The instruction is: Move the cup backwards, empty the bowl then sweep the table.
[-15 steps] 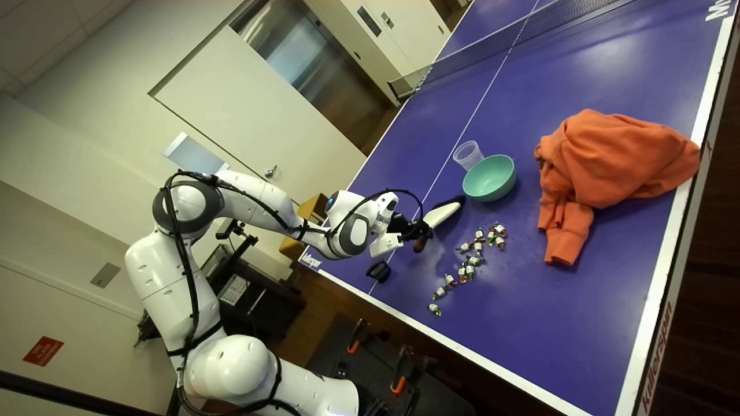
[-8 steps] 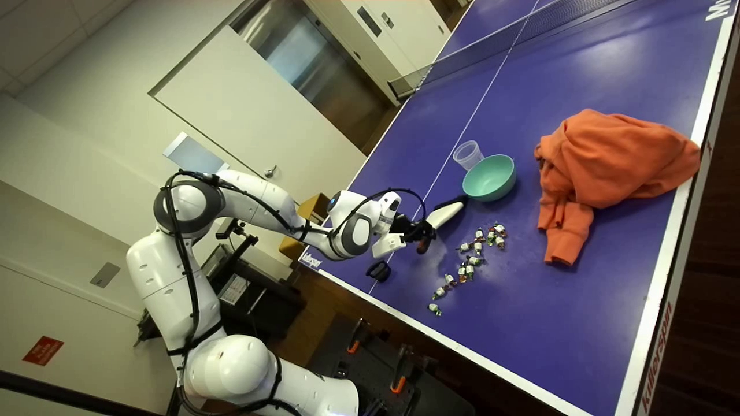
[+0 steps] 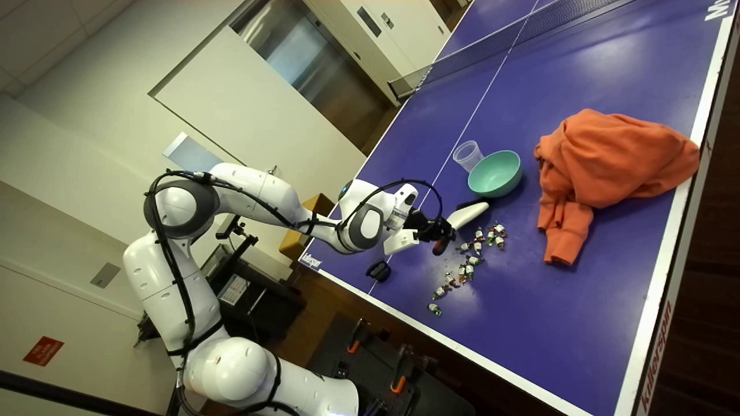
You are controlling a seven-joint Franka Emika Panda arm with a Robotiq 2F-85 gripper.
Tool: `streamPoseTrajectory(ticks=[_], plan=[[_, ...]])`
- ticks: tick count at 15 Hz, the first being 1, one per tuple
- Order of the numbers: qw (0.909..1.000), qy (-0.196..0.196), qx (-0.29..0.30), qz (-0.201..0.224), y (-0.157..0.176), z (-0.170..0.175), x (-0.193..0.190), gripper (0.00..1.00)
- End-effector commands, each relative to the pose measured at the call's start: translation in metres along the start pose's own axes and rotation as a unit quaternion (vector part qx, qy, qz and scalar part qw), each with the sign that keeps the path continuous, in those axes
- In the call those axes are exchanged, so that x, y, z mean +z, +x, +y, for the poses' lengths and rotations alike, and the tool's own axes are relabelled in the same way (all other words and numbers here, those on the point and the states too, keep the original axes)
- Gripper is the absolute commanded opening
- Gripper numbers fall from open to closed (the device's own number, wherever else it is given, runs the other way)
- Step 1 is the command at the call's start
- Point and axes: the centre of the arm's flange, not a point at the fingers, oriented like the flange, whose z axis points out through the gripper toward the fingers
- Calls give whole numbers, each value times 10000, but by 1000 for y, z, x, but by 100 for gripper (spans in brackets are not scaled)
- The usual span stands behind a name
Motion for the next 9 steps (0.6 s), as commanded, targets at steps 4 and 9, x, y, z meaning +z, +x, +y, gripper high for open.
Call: streamPoseTrajectory(ticks=[4,9], plan=[[9943,-29,929,-527,-9,52,1,13],[9851,128,1273,-1152,-31,58,3,13]])
